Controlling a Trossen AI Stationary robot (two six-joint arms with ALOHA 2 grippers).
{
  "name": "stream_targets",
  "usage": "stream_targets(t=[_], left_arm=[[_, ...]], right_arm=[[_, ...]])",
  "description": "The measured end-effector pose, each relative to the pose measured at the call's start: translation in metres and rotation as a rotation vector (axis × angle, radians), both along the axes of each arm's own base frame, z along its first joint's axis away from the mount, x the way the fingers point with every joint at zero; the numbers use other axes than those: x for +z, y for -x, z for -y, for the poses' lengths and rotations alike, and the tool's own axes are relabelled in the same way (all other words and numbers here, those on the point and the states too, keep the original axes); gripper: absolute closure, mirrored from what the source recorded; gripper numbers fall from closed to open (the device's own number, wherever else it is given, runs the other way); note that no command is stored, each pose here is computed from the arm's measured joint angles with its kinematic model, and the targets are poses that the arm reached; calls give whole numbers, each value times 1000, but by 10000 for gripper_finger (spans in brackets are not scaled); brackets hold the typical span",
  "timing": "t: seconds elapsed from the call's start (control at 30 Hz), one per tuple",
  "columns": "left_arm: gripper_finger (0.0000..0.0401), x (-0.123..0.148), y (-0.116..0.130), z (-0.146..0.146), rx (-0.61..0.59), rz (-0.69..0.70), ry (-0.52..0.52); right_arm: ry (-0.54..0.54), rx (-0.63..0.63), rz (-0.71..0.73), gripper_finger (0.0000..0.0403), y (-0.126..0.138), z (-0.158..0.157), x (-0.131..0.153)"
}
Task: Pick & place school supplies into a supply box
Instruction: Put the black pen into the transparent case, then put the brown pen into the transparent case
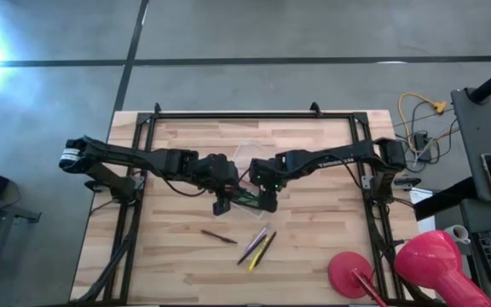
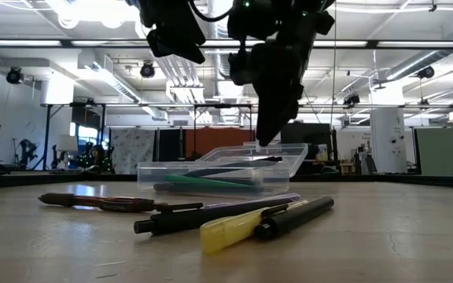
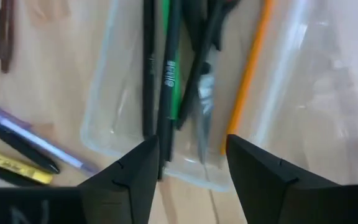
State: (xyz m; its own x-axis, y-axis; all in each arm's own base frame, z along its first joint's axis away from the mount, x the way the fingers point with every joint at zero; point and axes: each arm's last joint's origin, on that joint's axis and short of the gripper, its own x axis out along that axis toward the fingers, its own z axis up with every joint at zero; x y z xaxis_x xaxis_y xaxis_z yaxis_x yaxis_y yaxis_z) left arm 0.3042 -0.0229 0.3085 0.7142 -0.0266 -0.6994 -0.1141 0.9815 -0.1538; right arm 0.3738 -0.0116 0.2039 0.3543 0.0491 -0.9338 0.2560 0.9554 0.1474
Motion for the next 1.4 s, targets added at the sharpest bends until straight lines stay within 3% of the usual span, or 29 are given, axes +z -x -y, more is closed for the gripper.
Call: stream_targets(t=[0.43,0.57,0.8,0.97,1.17,1.4], left_arm=[[208,0,0,0,-1,-4,1],[208,0,0,0,-2,4,2],[208,1,0,0,3,7,-2],[208,1,0,0,2,9,-1],[208,8,-7,0,24,109,33],[208,23,-15,1,36,268,67]], right_arm=[[-88,35,-86,239,-17,-5,-52],[-67,17,-18,240,-22,-4,-42],[76,-44,115,246,-12,1,7],[76,-56,185,246,0,-1,36],[47,-76,156,255,13,-14,48],[72,-70,29,266,27,-37,40]])
